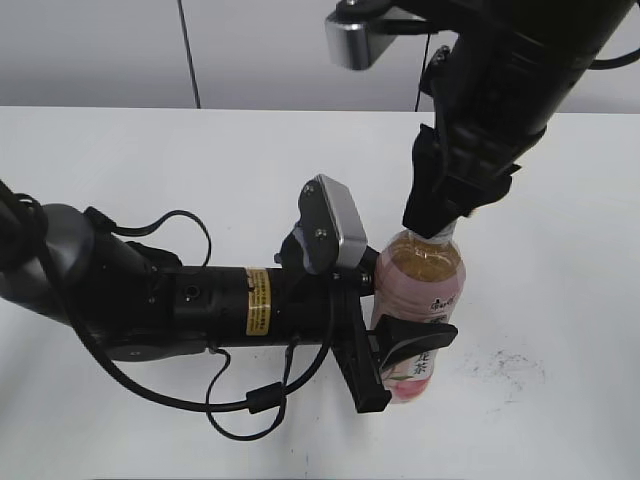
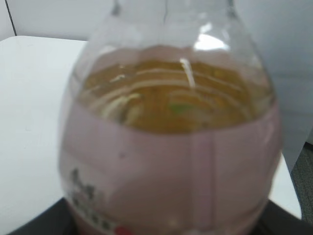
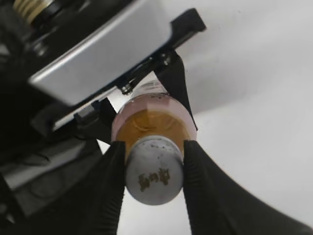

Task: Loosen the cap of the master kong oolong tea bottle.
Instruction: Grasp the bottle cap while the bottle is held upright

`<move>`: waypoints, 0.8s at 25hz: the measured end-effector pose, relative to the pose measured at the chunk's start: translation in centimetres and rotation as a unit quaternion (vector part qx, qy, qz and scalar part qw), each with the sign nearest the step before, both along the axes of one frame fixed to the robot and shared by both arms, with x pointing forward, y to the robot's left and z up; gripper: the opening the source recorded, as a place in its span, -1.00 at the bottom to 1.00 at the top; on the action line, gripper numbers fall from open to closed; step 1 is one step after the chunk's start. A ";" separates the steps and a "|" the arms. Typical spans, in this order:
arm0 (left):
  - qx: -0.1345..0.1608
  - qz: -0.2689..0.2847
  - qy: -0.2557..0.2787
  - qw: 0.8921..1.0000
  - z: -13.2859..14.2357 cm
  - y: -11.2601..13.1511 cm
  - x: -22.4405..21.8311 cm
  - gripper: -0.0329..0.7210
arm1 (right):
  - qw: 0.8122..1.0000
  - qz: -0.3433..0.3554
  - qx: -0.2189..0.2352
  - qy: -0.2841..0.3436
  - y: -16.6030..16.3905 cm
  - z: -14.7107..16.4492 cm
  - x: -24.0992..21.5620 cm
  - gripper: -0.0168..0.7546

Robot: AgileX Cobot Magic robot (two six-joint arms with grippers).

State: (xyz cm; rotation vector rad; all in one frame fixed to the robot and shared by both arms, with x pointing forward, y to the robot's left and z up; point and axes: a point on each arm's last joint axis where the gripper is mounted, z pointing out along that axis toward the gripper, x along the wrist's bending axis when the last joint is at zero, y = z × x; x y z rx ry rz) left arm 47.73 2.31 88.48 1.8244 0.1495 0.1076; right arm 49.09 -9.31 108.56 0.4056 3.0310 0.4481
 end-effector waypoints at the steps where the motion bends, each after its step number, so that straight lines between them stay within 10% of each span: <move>1: 0.000 0.000 0.000 1.000 0.0 0.0 0.0 0.11 | 0.998 0.064 -0.006 -0.019 0.0 0.0 0.0 -0.25; 5: 0.000 0.000 0.000 1.000 0.0 0.0 0.0 0.11 | 0.979 0.196 -0.018 -0.057 0.0 0.0 0.0 -0.25; 10: 0.000 0.001 0.001 1.000 0.0 0.0 0.0 0.11 | 0.984 0.171 -0.016 -0.050 0.0 0.0 0.0 0.08; 14: 0.000 0.001 0.001 1.000 0.0 0.0 0.0 0.11 | 0.999 0.034 0.006 -0.016 0.1 0.6 0.1 0.66; 20: 0.000 0.001 0.001 1.000 0.0 0.0 0.0 0.11 | 0.940 -0.328 0.076 0.051 0.3 3.5 0.8 0.40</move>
